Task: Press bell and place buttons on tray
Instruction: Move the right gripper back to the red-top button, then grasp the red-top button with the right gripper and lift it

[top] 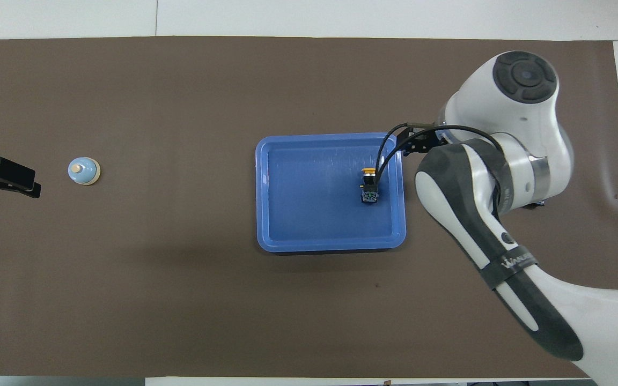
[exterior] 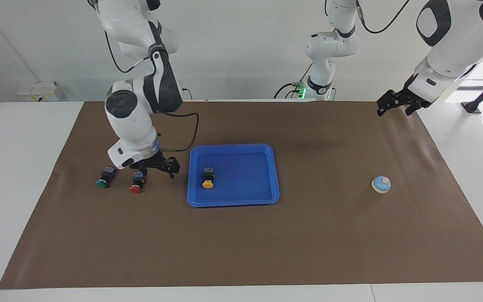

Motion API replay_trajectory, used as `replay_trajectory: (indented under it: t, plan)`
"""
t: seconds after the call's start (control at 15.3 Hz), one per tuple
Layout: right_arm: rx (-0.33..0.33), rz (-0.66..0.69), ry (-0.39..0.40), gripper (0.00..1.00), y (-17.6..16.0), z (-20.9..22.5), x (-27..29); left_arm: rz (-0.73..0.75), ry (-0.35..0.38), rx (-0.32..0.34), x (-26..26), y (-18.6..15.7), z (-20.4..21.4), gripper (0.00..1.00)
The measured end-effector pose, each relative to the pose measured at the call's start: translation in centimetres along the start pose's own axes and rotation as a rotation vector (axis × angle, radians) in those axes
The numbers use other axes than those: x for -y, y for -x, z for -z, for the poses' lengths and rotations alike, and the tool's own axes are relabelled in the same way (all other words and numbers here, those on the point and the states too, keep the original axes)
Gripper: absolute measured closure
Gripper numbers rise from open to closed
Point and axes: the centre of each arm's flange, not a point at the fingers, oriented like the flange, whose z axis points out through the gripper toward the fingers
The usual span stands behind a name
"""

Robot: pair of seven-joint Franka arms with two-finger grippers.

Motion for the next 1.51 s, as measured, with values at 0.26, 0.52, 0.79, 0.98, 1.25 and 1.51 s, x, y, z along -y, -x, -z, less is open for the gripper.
replay_trajectory:
  t: [0.26,0.52,0.79,0.98,1.25,1.51]
  plan:
    - [-0.038,-0.014,-0.006,0.0,-0.2,-4.6,-6.2,0.0,0.0,0.0,0.0,0.0,0.0,0.0]
    - [-0.068,-0.022,-0.014,0.0,1.3,-9.1,-7.6,0.0,0.0,0.0,0.0,0.0,0.0,0.0]
    - [-0.05,-0.016,-0.013,0.0,2.9,-11.6,-7.5,0.0,0.0,0.0,0.0,0.0,0.0,0.0]
    - [-0.031,-0.016,-0.01,0.07,3.9,-12.7,-7.7,0.0,0.0,0.0,0.0,0.0,0.0,0.0]
    - [-0.039,-0.011,-0.01,0.5,4.2,-12.1,-7.7,0.0,0.0,0.0,0.0,0.0,0.0,0.0]
    - [-0.03,0.023,-0.009,0.58,4.2,-11.6,-7.3,0.0,0.0,0.0,0.0,0.0,0.0,0.0]
